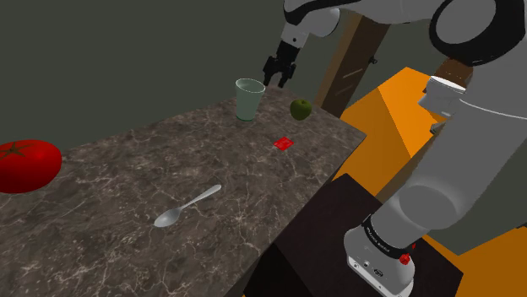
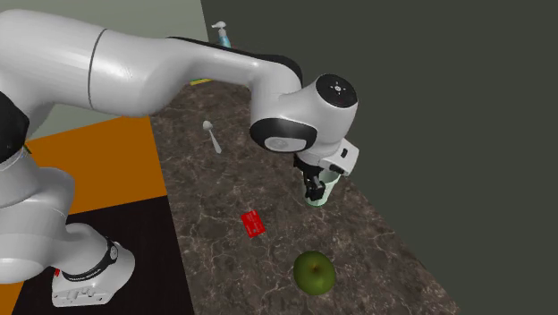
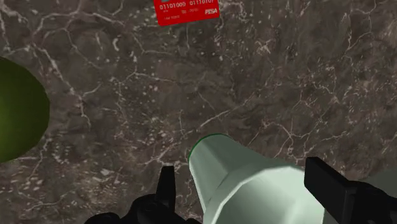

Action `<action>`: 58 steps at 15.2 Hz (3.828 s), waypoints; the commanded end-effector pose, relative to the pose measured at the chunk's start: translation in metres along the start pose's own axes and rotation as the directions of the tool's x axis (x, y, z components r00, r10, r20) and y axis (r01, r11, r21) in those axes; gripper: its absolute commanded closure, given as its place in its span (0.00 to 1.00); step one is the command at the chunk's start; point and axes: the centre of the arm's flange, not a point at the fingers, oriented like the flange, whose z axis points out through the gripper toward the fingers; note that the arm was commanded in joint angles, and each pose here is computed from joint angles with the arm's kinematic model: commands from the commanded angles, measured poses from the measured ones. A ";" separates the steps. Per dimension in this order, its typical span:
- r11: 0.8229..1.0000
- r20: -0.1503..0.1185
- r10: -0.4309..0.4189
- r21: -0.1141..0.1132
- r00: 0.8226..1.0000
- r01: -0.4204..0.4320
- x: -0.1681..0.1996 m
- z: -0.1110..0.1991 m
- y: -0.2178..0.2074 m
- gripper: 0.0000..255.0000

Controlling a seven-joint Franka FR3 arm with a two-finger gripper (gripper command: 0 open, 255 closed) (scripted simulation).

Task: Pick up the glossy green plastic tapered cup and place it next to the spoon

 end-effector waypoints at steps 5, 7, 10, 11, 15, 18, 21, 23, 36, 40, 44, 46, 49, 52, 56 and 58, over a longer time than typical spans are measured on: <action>1.000 -0.033 0.010 0.021 0.999 -0.009 0.067 0.015 0.021 0.00; 1.000 -0.033 0.010 0.021 0.999 -0.009 0.067 0.026 0.021 0.00; 1.000 -0.033 0.010 0.021 0.999 -0.009 0.068 0.041 0.020 0.00; 1.000 -0.033 0.010 0.021 0.999 -0.009 0.068 0.047 0.020 0.00; 1.000 -0.033 0.010 0.021 0.999 -0.009 0.068 0.055 0.020 0.00; 1.000 -0.033 0.010 0.021 0.999 -0.009 0.068 0.055 0.020 0.00; 1.000 -0.033 0.010 0.021 0.999 -0.009 0.068 0.055 0.020 1.00; 1.000 -0.033 0.010 0.021 0.999 -0.009 0.068 0.055 0.020 1.00; 1.000 -0.033 0.010 0.021 0.999 -0.009 0.068 0.024 0.013 1.00; 1.000 -0.033 0.010 0.021 0.999 -0.009 0.068 0.004 0.008 1.00; 1.000 -0.033 0.010 0.021 0.999 -0.009 0.068 -0.017 0.003 1.00; 1.000 -0.033 0.010 0.021 0.999 -0.009 0.068 -0.027 0.000 1.00; 1.000 -0.033 0.010 0.021 0.999 -0.009 0.068 -0.043 -0.003 1.00; 1.000 -0.033 0.010 0.021 0.999 -0.009 0.068 -0.058 -0.007 1.00; 1.000 -0.033 0.010 0.021 0.999 -0.009 0.068 -0.079 -0.012 1.00; 1.000 -0.033 0.010 0.021 0.999 -0.009 0.068 -0.089 -0.014 1.00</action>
